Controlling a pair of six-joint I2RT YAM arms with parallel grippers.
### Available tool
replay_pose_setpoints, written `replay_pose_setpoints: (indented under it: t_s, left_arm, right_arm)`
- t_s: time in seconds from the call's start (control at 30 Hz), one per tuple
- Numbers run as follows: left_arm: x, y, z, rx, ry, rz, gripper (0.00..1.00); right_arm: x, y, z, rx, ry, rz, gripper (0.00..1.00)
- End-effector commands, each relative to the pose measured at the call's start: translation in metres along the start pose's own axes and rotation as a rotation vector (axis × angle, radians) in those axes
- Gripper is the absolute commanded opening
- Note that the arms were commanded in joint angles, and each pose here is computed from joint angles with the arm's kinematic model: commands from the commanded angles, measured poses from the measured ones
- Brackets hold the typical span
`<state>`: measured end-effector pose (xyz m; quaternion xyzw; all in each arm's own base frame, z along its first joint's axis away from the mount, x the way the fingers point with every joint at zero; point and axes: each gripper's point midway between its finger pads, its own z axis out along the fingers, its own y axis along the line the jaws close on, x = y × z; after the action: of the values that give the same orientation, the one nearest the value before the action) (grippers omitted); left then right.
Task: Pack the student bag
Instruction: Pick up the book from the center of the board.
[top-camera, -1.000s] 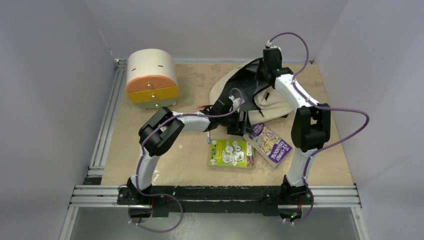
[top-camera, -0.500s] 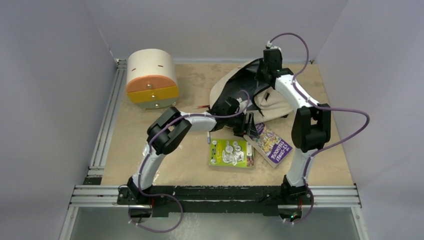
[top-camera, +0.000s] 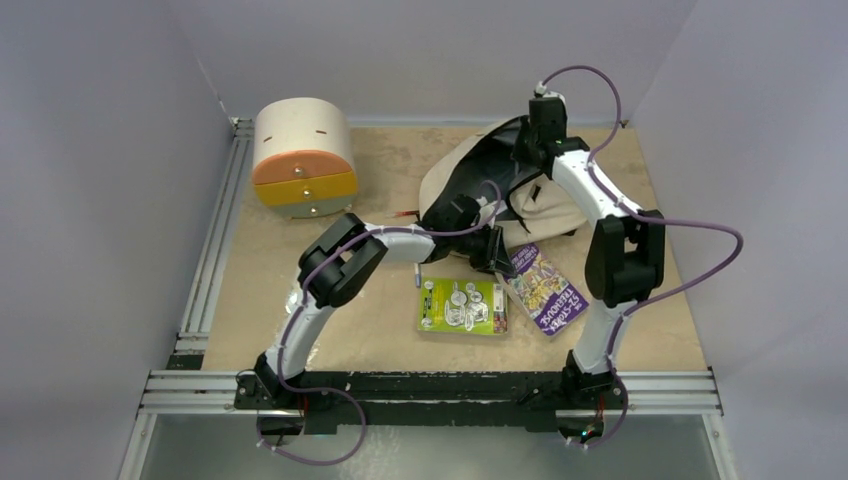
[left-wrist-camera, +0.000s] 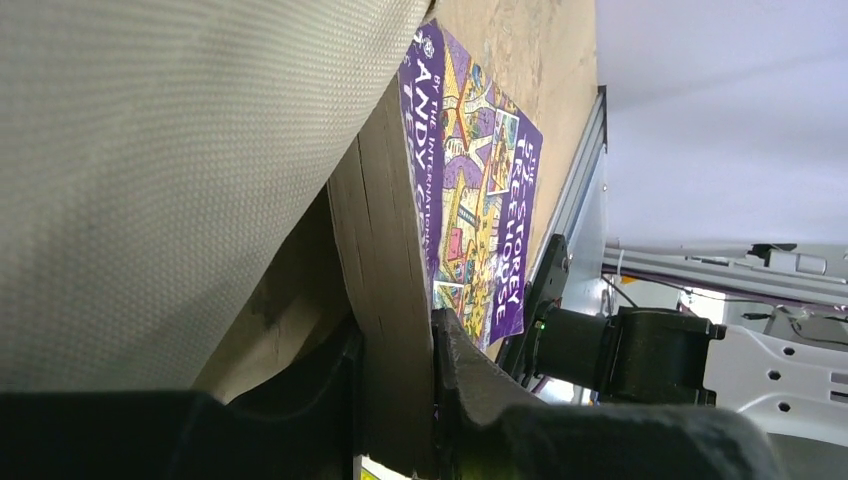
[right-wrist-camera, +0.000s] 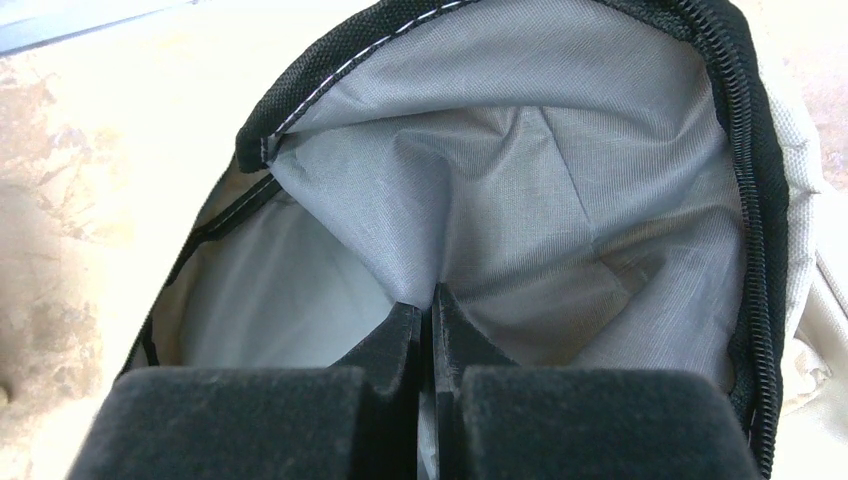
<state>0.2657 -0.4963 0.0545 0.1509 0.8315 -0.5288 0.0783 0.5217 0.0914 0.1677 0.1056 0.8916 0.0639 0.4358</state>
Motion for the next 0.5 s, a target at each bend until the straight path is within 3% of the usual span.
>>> replay_pose_setpoints:
  t_s: [0.0,0.27,0.47]
  left_arm:
    - [-0.021,-0.054,-0.025,0.101,-0.09,0.132,0.0]
    - [-0.04,-0.105,-0.083,0.126,-0.295,0.223,0.0]
    - [-0.043,-0.132,-0.123,0.159,-0.377,0.26,0.0]
  right_arm:
    - [-0.06,0.011,-0.044,-0.071,-0.172,0.071,0.0]
    - [-0.09,0.002,-0.079,-0.095,-0.274,0.151,0.0]
    - [-0.092,-0.01,-0.08,-0.055,-0.287,0.179,0.0]
